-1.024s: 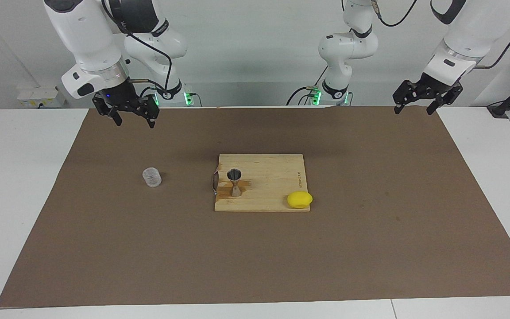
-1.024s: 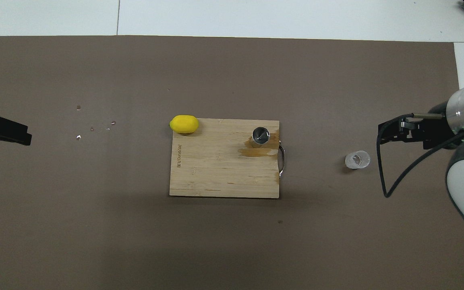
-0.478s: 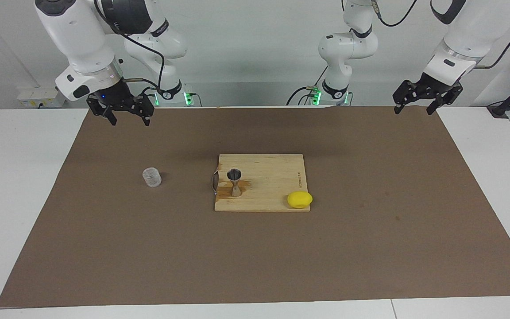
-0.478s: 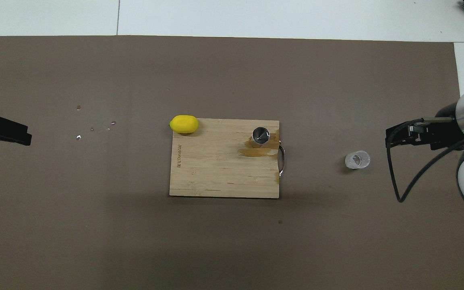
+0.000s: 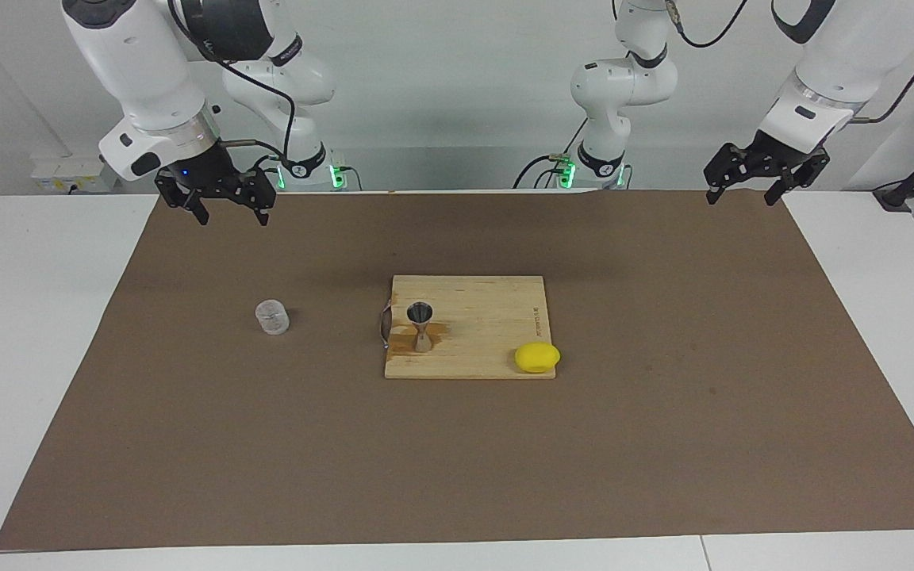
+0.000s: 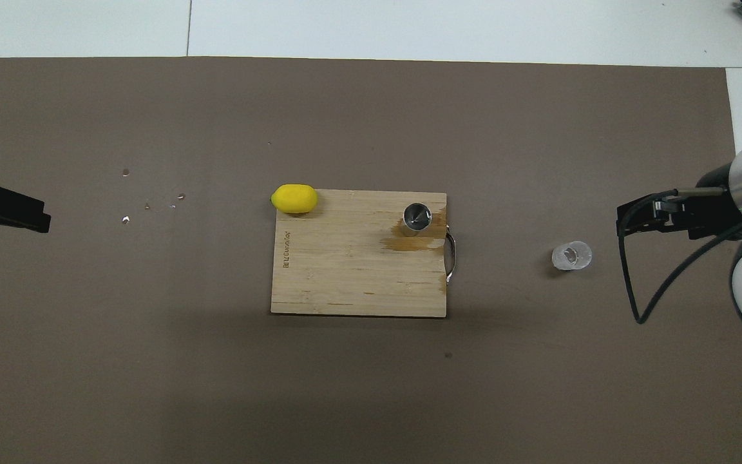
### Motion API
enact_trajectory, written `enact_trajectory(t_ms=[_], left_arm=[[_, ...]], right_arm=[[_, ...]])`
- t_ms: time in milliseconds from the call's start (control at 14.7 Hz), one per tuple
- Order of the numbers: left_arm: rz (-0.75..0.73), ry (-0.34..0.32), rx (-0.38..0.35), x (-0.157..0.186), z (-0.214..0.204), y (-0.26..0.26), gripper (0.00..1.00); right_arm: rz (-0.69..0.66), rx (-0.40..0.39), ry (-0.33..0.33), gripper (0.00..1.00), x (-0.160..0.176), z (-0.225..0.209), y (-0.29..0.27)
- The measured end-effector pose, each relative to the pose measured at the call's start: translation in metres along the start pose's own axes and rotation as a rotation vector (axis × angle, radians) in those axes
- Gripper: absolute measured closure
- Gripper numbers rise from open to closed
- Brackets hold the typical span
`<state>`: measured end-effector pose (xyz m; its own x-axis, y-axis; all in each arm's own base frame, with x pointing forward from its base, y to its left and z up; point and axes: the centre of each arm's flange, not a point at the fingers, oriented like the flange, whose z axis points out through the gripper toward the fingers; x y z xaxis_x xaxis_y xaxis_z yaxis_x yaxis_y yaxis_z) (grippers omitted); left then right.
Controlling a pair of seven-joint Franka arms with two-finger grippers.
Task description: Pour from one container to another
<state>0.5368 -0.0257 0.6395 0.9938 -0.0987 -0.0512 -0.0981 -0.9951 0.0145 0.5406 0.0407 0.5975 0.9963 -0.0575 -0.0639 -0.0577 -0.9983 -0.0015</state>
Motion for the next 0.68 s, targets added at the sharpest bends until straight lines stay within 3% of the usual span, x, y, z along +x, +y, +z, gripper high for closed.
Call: enact_trajectory(t_ms=[205,682], left_arm=[[0.000,0.000,0.000,0.0000,0.0000,0.0000,0.00],[0.000,0.000,0.000,0.0000,0.0000,0.0000,0.00]], right_arm=[[-0.007,-0.043,0.012,0.00,0.0008,-0.0006,0.0009],[-0.015,-0.045,0.014,0.00,0.0004,-0.0007,-0.0035]])
